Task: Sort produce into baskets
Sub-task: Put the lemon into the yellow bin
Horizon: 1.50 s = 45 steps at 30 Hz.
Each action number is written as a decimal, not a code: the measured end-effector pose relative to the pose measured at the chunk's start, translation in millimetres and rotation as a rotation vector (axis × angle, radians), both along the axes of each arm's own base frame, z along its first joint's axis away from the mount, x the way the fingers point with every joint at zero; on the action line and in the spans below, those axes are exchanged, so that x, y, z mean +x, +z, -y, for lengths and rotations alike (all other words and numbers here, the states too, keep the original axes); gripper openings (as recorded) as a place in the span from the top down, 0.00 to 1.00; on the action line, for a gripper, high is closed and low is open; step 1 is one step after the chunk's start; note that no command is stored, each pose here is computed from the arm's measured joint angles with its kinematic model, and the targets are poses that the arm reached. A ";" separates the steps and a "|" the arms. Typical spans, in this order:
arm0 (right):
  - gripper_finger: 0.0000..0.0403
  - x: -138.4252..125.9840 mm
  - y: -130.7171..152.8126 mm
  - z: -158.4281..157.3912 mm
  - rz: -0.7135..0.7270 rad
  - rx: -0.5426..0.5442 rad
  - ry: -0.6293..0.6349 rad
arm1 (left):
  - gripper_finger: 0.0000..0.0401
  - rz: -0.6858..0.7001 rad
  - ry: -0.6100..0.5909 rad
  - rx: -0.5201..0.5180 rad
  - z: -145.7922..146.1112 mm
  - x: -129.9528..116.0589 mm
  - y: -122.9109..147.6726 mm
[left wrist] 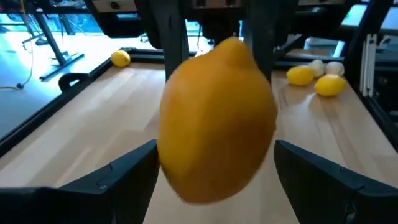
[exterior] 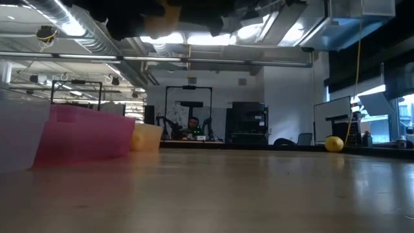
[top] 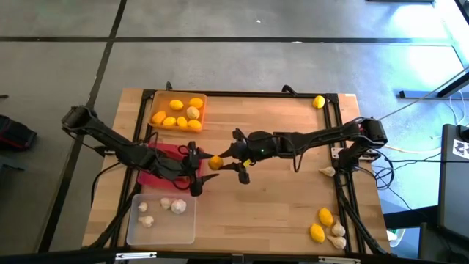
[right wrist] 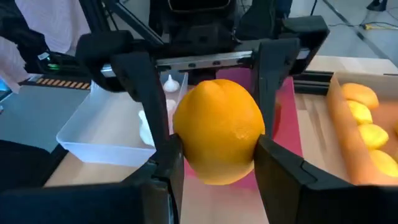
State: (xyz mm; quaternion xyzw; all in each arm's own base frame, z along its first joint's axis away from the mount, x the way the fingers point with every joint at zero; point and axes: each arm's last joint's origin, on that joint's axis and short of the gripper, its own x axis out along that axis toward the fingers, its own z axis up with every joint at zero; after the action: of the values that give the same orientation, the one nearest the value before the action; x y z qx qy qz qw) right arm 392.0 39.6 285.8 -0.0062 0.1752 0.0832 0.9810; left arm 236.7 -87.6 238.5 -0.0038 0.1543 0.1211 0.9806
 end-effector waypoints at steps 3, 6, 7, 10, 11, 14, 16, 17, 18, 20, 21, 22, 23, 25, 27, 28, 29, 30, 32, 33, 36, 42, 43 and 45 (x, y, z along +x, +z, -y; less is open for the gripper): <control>0.65 1.3 2.2 -2.2 0.031 0.014 0.030 | 0.23 -0.022 -0.002 0.009 1.3 3.4 -6.0; 0.65 1.3 3.2 -2.4 0.038 0.016 0.035 | 0.23 -0.016 -0.002 0.006 2.1 7.0 -8.6; 0.65 1.1 2.6 -2.5 0.032 0.016 0.034 | 0.23 -0.009 -0.003 0.006 2.4 7.8 -8.4; 0.65 0.8 1.7 -2.4 0.021 0.020 0.030 | 0.23 0.008 -0.007 0.012 2.7 9.0 -6.8; 0.65 0.8 1.5 -2.4 0.020 0.020 0.030 | 0.23 0.009 -0.008 0.013 2.8 8.9 -6.7; 0.65 0.2 -0.1 -2.4 0.001 0.021 0.031 | 0.23 0.011 -0.008 0.012 2.8 8.9 -6.5; 0.65 -0.1 -0.8 -2.4 -0.008 0.026 0.029 | 0.25 0.013 -0.006 0.008 2.8 8.9 -6.3; 0.65 -0.1 -0.8 -2.4 -0.009 0.033 0.027 | 0.26 0.014 -0.005 0.004 2.8 8.9 -6.3; 0.65 -0.1 -0.8 -2.4 -0.010 0.035 0.026 | 0.28 0.017 -0.002 -0.004 2.8 8.9 -6.3; 0.65 -0.1 -0.8 -2.6 -0.010 0.036 0.028 | 0.34 0.019 0.001 -0.011 2.8 8.9 -6.2; 0.65 -0.1 -0.8 -2.6 -0.010 0.037 0.028 | 0.37 0.020 0.002 -0.013 2.8 8.9 -6.2; 0.65 -0.1 -0.8 -2.6 -0.010 0.037 0.027 | 0.40 0.020 0.005 -0.013 2.7 8.8 -6.2; 0.65 -0.1 -1.0 -2.5 -0.012 0.038 0.027 | 0.44 0.020 0.006 -0.012 2.7 8.8 -6.2; 0.65 -0.3 -1.5 -2.4 -0.018 0.038 0.025 | 0.49 0.021 0.006 -0.011 2.7 8.9 -6.1; 0.65 -0.5 -1.7 -2.4 -0.021 0.038 0.025 | 0.50 0.020 0.005 -0.011 2.7 8.9 -6.1; 0.65 -0.5 -1.7 -2.4 -0.021 0.038 0.025 | 0.50 0.021 0.005 -0.012 2.7 8.9 -6.1; 0.65 -0.5 -1.7 -2.4 -0.021 0.038 0.025 | 0.50 0.021 0.005 -0.012 2.6 8.9 -6.0; 0.64 -0.5 -1.6 -2.4 -0.020 0.038 0.025 | 0.50 0.021 0.005 -0.012 2.7 8.9 -6.0; 0.63 -0.5 -1.5 -2.4 -0.020 0.039 0.025 | 0.50 0.022 0.005 -0.014 2.7 8.9 -6.0; 0.61 -0.5 -1.5 -2.4 -0.019 0.038 0.025 | 0.50 0.023 0.005 -0.014 2.7 8.9 -5.9; 0.53 -4.1 0.3 -2.3 -0.041 0.040 0.039 | 0.47 0.024 -0.001 -0.020 2.8 9.1 -5.8; 0.37 -41.2 20.9 4.0 -0.204 0.039 0.026 | 0.46 0.036 0.015 -0.066 0.2 4.0 -0.1; 0.36 -47.0 22.5 4.9 -0.236 0.042 0.007 | 0.46 0.027 0.019 -0.067 -0.8 1.6 0.7; 0.34 -55.9 22.2 6.3 -0.303 0.032 -0.021 | 0.46 0.047 0.034 -0.087 -4.2 -1.5 6.2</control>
State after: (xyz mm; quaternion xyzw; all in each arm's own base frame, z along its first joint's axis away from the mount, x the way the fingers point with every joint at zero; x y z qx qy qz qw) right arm 336.1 33.3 308.0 0.0237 0.3201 0.0758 0.9441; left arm 235.2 -83.4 244.7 -0.0518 0.1364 0.1308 0.9806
